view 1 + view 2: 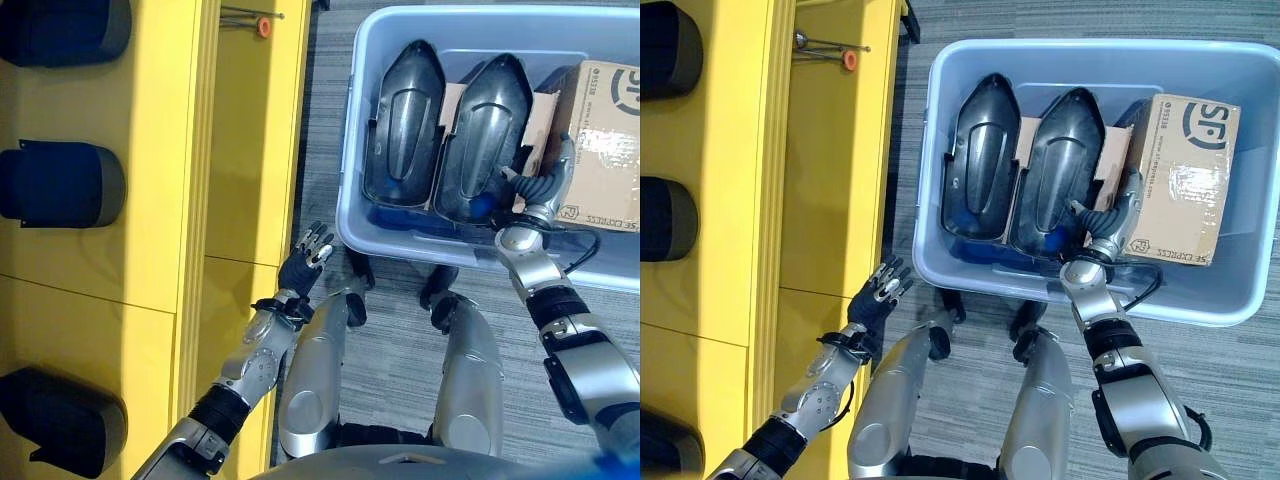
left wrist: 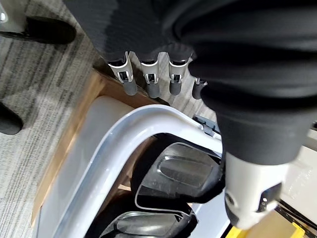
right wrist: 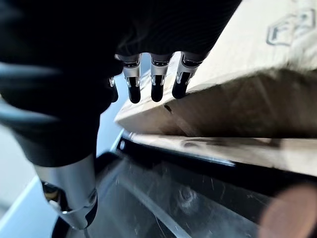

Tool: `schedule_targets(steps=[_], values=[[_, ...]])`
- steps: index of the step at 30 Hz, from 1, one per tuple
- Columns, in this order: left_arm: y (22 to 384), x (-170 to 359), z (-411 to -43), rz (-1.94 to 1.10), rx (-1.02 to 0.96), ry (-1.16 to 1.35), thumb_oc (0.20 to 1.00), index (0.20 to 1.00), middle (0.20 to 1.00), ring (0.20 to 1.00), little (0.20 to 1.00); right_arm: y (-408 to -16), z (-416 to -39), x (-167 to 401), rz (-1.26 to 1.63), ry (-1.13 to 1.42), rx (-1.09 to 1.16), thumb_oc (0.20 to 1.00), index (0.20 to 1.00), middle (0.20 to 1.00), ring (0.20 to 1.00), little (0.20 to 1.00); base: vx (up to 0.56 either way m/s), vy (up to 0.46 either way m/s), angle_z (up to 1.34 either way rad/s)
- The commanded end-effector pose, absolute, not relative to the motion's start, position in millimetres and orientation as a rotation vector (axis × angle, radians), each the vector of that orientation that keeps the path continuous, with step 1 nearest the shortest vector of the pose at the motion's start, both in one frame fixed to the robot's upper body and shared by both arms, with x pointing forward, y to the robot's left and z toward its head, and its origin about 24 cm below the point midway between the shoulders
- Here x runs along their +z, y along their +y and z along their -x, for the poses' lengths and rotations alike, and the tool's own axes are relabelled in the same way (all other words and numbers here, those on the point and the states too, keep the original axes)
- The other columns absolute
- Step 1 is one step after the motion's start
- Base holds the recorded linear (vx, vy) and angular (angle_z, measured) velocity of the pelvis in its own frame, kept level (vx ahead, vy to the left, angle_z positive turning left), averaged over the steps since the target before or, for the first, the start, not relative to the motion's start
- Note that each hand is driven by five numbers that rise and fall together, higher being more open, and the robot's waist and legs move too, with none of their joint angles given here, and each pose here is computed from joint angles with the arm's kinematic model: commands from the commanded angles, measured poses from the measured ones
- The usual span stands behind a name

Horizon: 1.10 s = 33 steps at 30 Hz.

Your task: Move parts from the plastic box to the shelf.

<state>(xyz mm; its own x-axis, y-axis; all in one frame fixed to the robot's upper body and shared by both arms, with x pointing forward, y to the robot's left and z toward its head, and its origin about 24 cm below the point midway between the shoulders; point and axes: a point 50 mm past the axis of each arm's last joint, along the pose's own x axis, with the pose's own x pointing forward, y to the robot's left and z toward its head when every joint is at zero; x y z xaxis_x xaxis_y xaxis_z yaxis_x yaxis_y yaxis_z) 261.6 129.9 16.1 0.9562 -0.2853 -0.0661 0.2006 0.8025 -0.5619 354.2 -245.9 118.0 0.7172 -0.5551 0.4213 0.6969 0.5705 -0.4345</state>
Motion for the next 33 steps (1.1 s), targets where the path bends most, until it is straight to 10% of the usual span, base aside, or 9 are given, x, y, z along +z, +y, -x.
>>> schedule_targets(steps=[1, 23, 33], values=[[118, 17, -253, 0.610, -0.327, 0.128, 1.000, 1.000, 1.000, 1.000, 1.000, -251, -352, 141, 0.903, -0.434, -0.812, 1.000, 1.000, 1.000, 1.000, 1.000, 0.00, 0.000, 0.00], [121, -1, -249, 0.590, -0.299, 0.160, 1.000, 1.000, 1.000, 1.000, 1.000, -274, -338, 108, 0.701, -0.218, -1.022, 1.000, 1.000, 1.000, 1.000, 1.000, 0.01, 0.007, 0.02], [117, 13, -254, 0.568, -0.321, 0.098, 1.000, 1.000, 1.000, 1.000, 1.000, -253, -350, 113, 0.510, -0.254, -0.773, 1.000, 1.000, 1.000, 1.000, 1.000, 0.00, -0.004, -0.01]])
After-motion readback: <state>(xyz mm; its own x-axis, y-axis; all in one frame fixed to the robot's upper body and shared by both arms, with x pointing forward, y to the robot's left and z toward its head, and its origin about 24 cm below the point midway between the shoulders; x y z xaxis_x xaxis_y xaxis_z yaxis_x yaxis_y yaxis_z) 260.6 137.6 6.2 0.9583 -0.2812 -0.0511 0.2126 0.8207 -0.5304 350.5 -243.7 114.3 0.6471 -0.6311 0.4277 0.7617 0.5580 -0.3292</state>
